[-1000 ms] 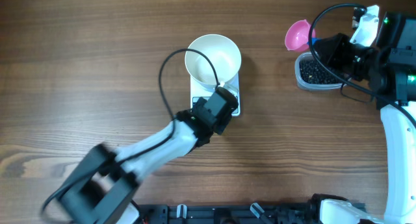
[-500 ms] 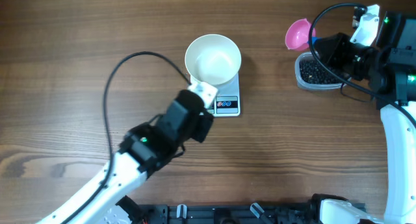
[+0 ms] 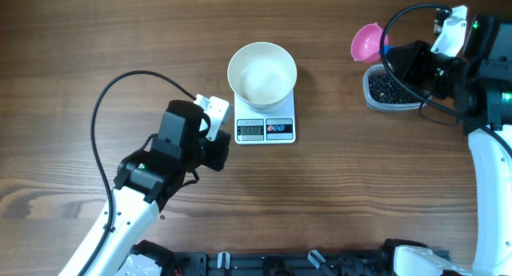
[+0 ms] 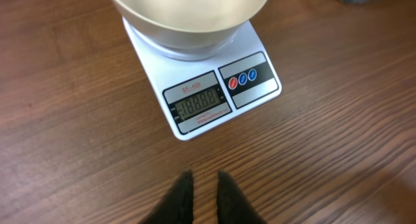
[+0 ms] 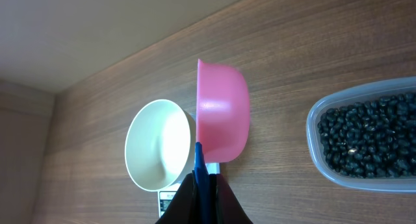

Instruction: Scoop item into bowl and weigh 150g on scale

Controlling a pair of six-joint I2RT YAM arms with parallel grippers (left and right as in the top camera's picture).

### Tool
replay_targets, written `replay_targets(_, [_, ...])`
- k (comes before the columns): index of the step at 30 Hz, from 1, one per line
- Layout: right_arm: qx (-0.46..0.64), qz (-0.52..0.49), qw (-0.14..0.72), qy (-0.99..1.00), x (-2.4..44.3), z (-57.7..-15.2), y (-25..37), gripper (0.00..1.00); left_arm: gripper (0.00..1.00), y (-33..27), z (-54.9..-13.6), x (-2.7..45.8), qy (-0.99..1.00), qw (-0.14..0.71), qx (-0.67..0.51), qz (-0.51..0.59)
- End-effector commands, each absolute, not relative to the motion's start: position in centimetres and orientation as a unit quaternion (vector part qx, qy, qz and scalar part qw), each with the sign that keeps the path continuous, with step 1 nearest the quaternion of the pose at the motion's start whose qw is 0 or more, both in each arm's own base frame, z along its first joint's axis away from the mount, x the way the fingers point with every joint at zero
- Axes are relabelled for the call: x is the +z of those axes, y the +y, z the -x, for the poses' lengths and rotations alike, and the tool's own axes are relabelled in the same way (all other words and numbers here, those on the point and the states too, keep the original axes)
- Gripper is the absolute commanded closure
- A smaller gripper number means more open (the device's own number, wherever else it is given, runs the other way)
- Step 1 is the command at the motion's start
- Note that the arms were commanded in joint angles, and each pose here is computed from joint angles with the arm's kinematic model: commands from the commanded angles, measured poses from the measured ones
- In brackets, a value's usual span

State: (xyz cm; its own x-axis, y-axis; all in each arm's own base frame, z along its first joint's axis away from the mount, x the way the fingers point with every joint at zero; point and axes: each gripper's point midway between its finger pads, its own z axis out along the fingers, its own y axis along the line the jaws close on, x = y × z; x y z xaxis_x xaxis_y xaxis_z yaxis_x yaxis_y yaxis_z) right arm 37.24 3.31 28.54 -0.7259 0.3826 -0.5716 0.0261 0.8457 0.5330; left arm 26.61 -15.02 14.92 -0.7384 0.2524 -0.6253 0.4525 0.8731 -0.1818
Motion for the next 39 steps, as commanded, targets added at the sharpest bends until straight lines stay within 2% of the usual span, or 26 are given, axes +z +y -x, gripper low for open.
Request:
replay_targets(1, [0.245, -0.105, 0.368, 0.891, 29.5, -37.6, 3.0, 0.96, 0.62, -15.2, -26.5, 15.1, 0.913, 0.306, -0.178, -0.200])
replay_targets(4, [0.245, -0.105, 0.368, 0.891, 29.5, -37.6, 3.0, 0.96, 0.57, -15.2, -26.4, 15.1, 0.914, 0.306, -0.178, -0.200])
replay_targets(8, [0.245, -0.105, 0.368, 0.891, 29.5, -37.6, 3.0, 0.96, 0.59, -15.2, -26.4, 15.0, 0.914, 0.305, -0.178, -0.201])
replay_targets(11, [0.245, -0.105, 0.368, 0.891, 29.5, -37.6, 3.0, 0.96, 0.53, -15.0, -26.6, 15.0, 0.913, 0.310, -0.167, -0.205])
replay_targets(16, [0.245, -0.105, 0.368, 0.891, 29.5, -37.6, 3.0, 0.96, 0.47, -14.8, -26.7, 14.7, 0.899, 0.317, -0.138, -0.270])
replay_targets(21, [0.245, -0.105, 0.368, 0.891, 29.5, -37.6, 3.0, 0.96, 0.40, -14.5, -27.0, 14.2, 0.903, 0.312, -0.126, -0.267])
replay_targets(22, [0.245, -0.105, 0.368, 0.891, 29.5, -37.6, 3.0, 0.96, 0.35, -14.5, -27.0, 14.2, 0.903, 0.312, -0.126, -0.267])
replay_targets(23, [0.245, -0.105, 0.367, 0.891, 29.4, -37.6, 3.0, 0.96, 0.23, -14.5, -27.0, 14.2, 0.903, 0.312, -0.126, -0.267])
replay_targets(24, [0.245, -0.106, 0.366, 0.891, 29.4, -37.5, 3.0, 0.96, 0.20, -14.5, -27.0, 14.2, 0.903, 0.312, -0.126, -0.267])
replay_targets(25, [0.245, -0.106, 0.366, 0.892, 29.4, -37.5, 3.0, 0.96, 0.13, -14.5, -27.0, 14.2, 0.903, 0.312, -0.126, -0.267])
replay_targets(26, [0.245, -0.106, 0.366, 0.892, 29.4, -37.5, 3.0, 0.96, 0.02, -14.5, -27.0, 14.2, 0.903, 0.312, -0.126, -0.267])
replay_targets(27, [0.245, -0.106, 0.366, 0.892, 29.4, -37.5, 3.0, 0.96, 0.00, -14.5, -27.0, 14.2, 0.903, 0.312, -0.126, -0.267])
replay_targets(39, [0.245, -0.105, 0.366, 0.891, 29.4, -37.5, 3.0, 0.96, 0.00, -14.4, -26.8, 14.0, 0.905, 0.307, -0.125, -0.267])
